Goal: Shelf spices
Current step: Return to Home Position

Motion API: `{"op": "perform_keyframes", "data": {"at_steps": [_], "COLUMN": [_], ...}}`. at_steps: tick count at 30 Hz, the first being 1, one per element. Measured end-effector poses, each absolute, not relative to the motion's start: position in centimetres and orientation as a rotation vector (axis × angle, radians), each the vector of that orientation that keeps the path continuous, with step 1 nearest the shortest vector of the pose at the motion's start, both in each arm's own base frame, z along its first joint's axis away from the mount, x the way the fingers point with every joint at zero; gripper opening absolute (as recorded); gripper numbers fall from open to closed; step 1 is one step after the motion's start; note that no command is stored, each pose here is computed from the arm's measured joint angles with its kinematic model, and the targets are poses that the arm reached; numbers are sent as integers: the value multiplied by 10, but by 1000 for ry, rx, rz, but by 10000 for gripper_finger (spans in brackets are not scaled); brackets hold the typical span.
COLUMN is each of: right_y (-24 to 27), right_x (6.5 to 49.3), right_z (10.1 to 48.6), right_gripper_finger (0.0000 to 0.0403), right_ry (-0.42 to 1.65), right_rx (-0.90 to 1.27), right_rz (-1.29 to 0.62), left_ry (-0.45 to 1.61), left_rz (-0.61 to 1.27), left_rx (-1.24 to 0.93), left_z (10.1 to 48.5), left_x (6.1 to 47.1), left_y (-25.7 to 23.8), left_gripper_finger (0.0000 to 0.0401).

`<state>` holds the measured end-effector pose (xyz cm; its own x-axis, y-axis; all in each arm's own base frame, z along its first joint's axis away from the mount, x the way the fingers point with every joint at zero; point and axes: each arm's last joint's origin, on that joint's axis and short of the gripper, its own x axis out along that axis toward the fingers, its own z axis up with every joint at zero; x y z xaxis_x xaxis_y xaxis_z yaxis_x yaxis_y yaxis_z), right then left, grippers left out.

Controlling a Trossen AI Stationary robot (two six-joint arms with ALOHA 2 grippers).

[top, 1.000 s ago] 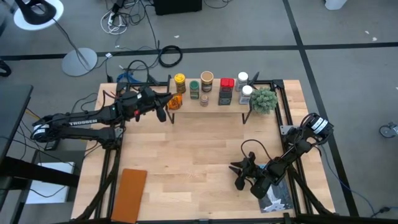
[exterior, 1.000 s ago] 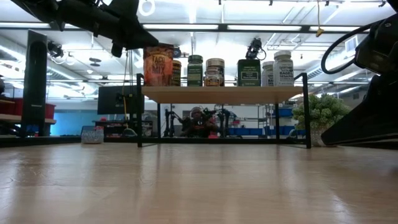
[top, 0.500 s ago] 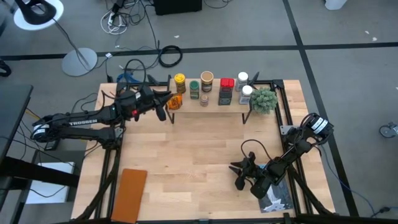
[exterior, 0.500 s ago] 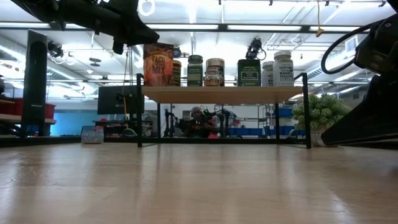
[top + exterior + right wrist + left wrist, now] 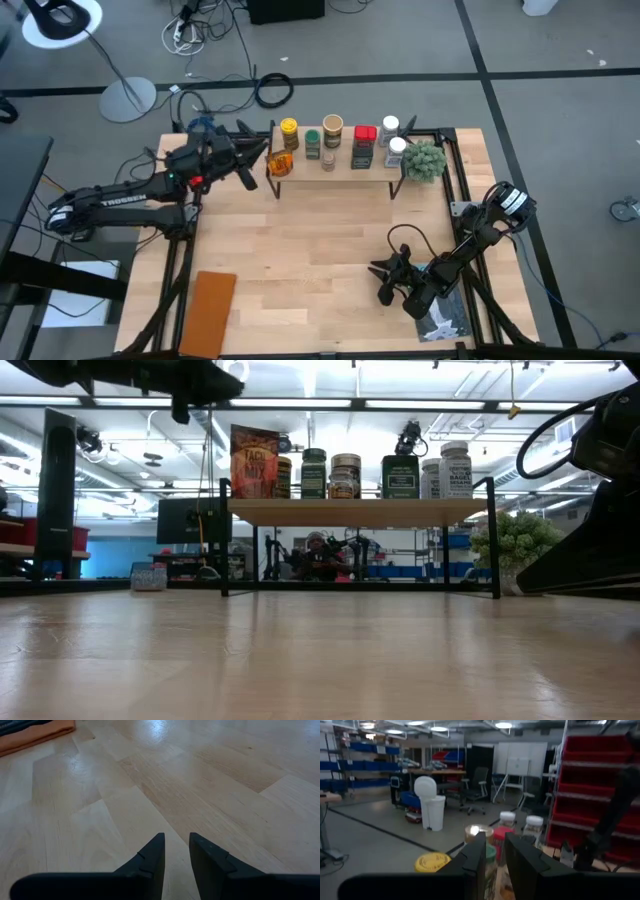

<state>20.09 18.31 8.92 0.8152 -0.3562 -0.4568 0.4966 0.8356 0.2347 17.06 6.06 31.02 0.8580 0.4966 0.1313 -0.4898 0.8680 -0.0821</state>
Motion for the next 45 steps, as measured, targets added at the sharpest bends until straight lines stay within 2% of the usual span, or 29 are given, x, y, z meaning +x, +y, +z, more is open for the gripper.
{"op": "perform_keyframes", "data": {"at_steps": [8, 15, 20, 27, 33, 38, 45], "right_y": [183, 181, 181, 183, 185, 184, 162], "right_x": [201, 203, 202, 202, 204, 203, 182], "right_z": [89, 89, 89, 88, 89, 99, 112], "right_gripper_finger": [89, 89, 89, 89, 89, 89, 89], "right_ry": [410, 413, 433, 480, 493, 486, 449], "right_rx": [355, 359, 307, 337, 376, 304, 314], "right_rz": [-467, -472, -456, -424, -395, -367, -359], "left_ry": [-175, 15, 51, -69, -75, -73, -61], "left_rz": [446, 360, 187, -32, -31, -41, -51], "left_rx": [-125, -199, -190, -141, -106, -61, -17], "left_z": [318, 302, 273, 221, 193, 191, 191], "left_x": [146, 130, 136, 139, 133, 132, 127], "left_y": [49, 36, 18, -14, -22, -20, -10], "left_gripper_finger": [76, 76, 76, 76, 76, 76, 76]}}
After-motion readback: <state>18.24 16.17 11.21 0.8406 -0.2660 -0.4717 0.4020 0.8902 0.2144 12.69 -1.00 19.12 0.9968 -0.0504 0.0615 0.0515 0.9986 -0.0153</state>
